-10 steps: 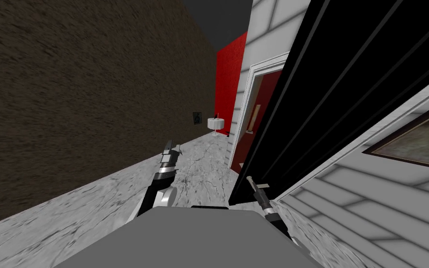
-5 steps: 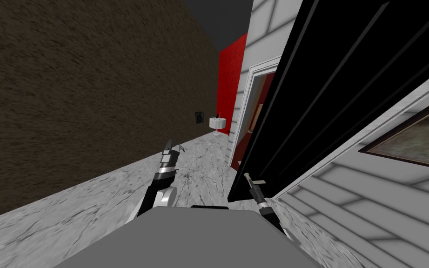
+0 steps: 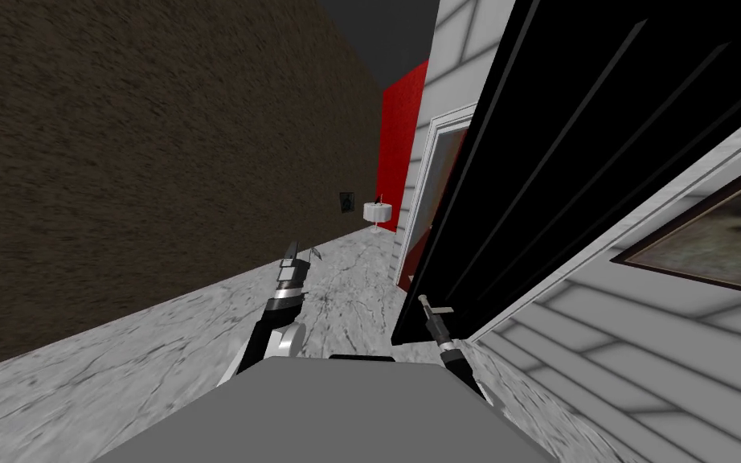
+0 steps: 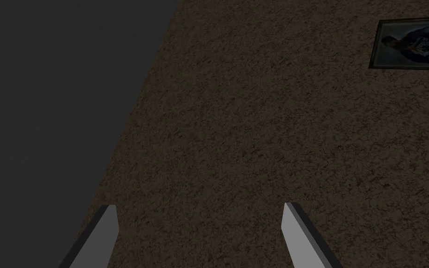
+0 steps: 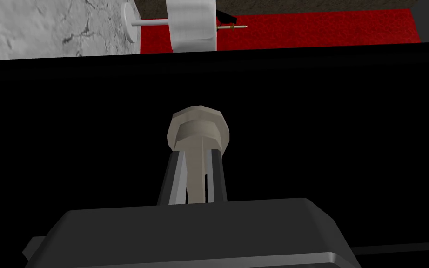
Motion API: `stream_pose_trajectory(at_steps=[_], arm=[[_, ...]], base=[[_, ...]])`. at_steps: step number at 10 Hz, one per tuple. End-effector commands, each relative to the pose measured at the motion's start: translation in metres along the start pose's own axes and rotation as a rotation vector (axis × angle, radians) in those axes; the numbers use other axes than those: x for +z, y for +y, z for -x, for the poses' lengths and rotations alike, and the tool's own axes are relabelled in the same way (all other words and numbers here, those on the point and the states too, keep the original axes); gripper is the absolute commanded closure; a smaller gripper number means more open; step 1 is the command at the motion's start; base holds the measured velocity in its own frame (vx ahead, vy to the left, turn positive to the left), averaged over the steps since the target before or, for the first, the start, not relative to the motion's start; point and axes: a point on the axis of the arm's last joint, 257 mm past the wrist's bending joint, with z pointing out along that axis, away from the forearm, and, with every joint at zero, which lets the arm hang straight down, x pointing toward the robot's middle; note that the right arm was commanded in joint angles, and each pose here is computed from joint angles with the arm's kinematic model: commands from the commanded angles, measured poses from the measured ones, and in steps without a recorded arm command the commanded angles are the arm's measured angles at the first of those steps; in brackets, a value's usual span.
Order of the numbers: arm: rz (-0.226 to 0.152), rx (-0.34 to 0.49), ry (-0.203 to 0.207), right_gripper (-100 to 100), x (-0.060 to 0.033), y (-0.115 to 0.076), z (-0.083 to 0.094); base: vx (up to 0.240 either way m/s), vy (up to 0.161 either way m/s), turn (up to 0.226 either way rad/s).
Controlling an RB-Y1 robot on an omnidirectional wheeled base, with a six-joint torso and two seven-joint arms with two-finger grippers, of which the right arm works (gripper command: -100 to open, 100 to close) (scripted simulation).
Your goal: Pull the door open
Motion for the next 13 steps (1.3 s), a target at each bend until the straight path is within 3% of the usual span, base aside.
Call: stream_pose_trajectory(at_steps=[1,3,8,9,13], arm=[[-0.012,0.006,0.013,100,-0.0012,-0.004,-0.01],[-0.011,0.004,0.017,100,0.0117,-0.002,-0.02],[-0.009,-0.001,0.023,100,0.0314,0.003,-0.035],[-0.014,0.008,0.035,100,0.0283,-0.001,-0.042],[-0.016,0.009,0.011,100,0.012,-0.004,-0.016]], base=[[-0.115,-0.087,0.066],[-0.133,-0.102,0.069],[-0.128,-0.131,0.072],[-0.032,-0.044,0.055],[-0.124,0.012,0.208]])
